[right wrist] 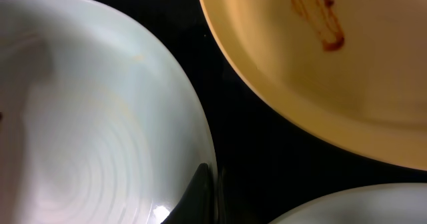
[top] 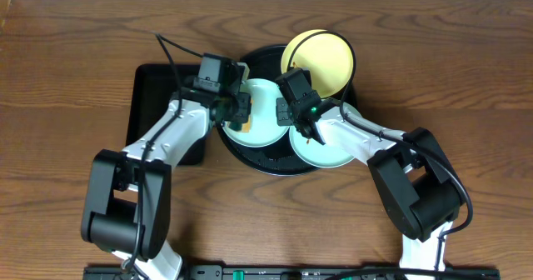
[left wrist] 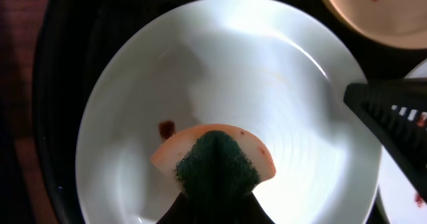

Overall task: Clean dirty plates on tray and stack at the side
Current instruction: 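Scrub the sauce smear on the mint-green plate with the sponge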

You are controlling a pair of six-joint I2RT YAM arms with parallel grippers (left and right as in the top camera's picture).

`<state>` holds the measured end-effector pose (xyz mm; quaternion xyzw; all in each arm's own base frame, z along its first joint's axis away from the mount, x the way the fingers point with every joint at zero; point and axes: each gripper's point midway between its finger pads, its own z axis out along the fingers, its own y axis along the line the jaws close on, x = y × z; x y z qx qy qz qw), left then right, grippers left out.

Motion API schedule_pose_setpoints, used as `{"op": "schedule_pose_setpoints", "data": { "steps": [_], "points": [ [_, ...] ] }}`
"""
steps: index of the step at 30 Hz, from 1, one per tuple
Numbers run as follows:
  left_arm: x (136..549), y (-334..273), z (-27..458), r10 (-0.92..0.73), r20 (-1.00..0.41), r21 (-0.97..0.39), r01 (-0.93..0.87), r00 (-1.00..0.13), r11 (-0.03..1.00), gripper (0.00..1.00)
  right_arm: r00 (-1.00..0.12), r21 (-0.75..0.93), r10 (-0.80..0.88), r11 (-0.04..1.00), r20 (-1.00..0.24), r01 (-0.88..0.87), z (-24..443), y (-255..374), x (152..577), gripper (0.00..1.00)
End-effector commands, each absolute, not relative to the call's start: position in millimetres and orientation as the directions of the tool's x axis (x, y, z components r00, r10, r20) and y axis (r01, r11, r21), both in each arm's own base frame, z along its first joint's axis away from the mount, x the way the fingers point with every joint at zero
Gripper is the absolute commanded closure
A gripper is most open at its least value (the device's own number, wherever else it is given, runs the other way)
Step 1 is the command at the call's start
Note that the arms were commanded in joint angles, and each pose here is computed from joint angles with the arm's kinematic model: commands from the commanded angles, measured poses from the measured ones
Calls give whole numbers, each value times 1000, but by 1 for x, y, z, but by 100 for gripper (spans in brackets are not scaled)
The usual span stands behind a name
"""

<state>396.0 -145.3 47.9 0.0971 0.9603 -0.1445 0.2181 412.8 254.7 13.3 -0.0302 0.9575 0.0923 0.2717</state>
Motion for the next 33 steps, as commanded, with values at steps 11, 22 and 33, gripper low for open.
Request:
{"op": "schedule_pose_setpoints", "data": {
  "steps": [11,22,33],
  "points": [
    [391,-143,26,152,-485,-137,247,-861,959,93,-848,154,-2,983,-530,-99,14,256,412,99],
    [388,-142,14,148,-512,-139,251,-846,958,93,-848,153,-2,983,-530,-99,14,256,412,99],
    [392,-142,-1,150,-506,-131,247,-850,960,92,-848,152,-6,983,-530,-101,14,256,412,99]
  ]
}}
